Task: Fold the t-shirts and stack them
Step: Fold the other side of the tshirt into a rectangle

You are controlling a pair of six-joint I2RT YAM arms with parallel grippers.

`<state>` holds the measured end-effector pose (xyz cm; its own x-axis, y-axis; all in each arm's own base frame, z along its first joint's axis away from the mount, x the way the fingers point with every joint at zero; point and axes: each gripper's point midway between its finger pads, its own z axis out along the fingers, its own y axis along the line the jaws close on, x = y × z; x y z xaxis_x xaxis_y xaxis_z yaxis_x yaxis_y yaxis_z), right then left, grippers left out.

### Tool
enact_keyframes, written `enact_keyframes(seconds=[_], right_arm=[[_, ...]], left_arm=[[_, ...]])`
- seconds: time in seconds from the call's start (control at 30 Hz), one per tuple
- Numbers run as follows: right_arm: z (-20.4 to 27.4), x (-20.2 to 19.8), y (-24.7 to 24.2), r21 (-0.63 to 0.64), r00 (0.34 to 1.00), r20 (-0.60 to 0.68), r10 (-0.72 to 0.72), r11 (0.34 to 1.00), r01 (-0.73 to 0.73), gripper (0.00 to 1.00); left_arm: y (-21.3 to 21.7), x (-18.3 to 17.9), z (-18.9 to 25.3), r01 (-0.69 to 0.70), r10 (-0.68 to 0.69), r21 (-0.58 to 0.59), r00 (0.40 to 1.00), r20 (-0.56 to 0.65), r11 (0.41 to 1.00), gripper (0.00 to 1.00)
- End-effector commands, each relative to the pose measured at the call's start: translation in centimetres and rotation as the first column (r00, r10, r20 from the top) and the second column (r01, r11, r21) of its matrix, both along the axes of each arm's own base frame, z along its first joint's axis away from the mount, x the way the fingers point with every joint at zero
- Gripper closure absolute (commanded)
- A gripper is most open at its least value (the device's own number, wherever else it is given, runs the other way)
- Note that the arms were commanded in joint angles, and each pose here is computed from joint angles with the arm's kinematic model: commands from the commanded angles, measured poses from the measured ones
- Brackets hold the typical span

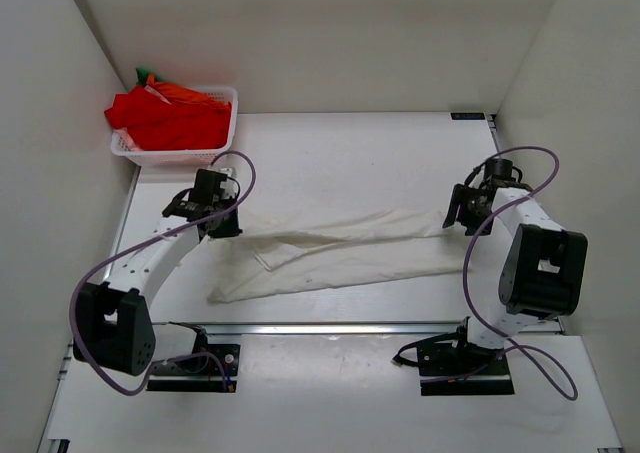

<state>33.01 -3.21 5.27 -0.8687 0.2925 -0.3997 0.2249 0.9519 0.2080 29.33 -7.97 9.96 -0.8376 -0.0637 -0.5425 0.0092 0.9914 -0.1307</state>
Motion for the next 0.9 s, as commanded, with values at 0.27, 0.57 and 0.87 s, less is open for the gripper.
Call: enact_keyframes(seconds=[0.27,0.57,0.87], right_arm=[[5.3,2.2,2.0,0.041,0.981,0.191,0.03,0.998,-0.039,0.45],[1.9,5.4,4.1,0.004,0.991,0.094,0.091,0.996,-0.091,0.54],[-0.2,6.0,3.7,-0.025,0.997,0.043,0.069,0.997,-0.068,0.59]], left_arm=[[-1.1,-2.0,1.2,0.008,-0.004,-0.102,0.999,0.035,0.995,0.88],[-1.4,-2.8,0.0,0.01,-0.011,-0.106,1.0,-0.007,0.994,0.99],[-1.1,-2.8,-0.5,0.006,-0.008,-0.102,1.0,-0.019,0.995,1.0]])
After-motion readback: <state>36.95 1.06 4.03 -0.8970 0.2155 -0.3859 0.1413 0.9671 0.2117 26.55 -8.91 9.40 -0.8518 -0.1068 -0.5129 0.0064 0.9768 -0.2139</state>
